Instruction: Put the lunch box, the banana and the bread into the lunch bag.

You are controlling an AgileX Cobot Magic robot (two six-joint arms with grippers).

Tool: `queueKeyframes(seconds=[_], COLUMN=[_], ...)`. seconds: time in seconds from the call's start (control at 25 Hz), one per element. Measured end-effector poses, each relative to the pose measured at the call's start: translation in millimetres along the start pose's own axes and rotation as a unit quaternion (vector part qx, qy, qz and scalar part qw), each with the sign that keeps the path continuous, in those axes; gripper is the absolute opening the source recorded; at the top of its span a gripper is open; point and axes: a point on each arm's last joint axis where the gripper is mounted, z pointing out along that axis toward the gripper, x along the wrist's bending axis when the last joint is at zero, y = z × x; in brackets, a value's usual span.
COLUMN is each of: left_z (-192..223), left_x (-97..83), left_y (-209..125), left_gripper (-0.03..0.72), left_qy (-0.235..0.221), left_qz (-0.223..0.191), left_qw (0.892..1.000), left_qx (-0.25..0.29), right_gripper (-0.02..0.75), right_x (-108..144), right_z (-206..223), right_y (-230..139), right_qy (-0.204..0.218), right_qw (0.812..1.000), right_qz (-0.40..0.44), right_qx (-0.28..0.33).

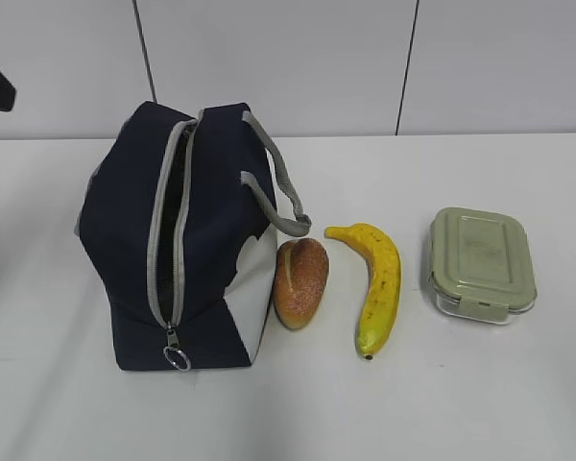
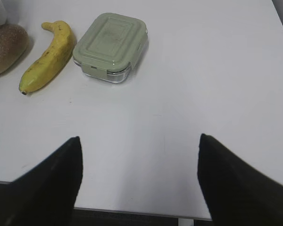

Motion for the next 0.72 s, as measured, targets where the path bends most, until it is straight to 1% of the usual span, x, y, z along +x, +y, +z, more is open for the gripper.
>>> queueKeyframes(seconds=[0.08, 0.16, 0.28, 0.36, 0.44, 0.52, 0.64, 0.72], left_z=[9.5, 20.3, 31.5, 38.4, 49.0, 59.7, 76.2, 85.8], left_x=[-2.3, -5.7, -18.3, -29.6, -38.8, -47.2, -52.6, -52.0], left_y=[13.1, 24.4, 37.0, 41.7, 43.7, 43.9, 43.0, 42.2], left_gripper=[0.267, 0.314, 0.4, 0.435, 0.449, 0.455, 0.456, 0.456], left_qy=[-0.009, -0.012, -0.022, -0.031, -0.037, -0.042, -0.044, -0.042], left_qz=[-0.002, 0.004, 0.022, 0.037, 0.048, 0.051, 0.053, 0.049], left_qw=[1.0, 0.999, 0.999, 0.998, 0.996, 0.994, 0.992, 0.991], left_qx=[0.019, 0.032, 0.039, 0.048, 0.066, 0.082, 0.106, 0.12], right_gripper=[0.581, 0.581, 0.581, 0.581, 0.581, 0.581, 0.581, 0.581], right_x=[0.0, 0.0, 0.0, 0.0, 0.0, 0.0, 0.0, 0.0], right_z=[0.0, 0.0, 0.0, 0.0, 0.0, 0.0, 0.0, 0.0], right_y=[0.0, 0.0, 0.0, 0.0, 0.0, 0.0, 0.0, 0.0], right_qy=[0.0, 0.0, 0.0, 0.0, 0.0, 0.0, 0.0, 0.0], right_qw=[1.0, 1.0, 1.0, 1.0, 1.0, 1.0, 1.0, 1.0], right_qz=[0.0, 0.0, 0.0, 0.0, 0.0, 0.0, 0.0, 0.0], right_qx=[0.0, 0.0, 0.0, 0.0, 0.0, 0.0, 0.0, 0.0])
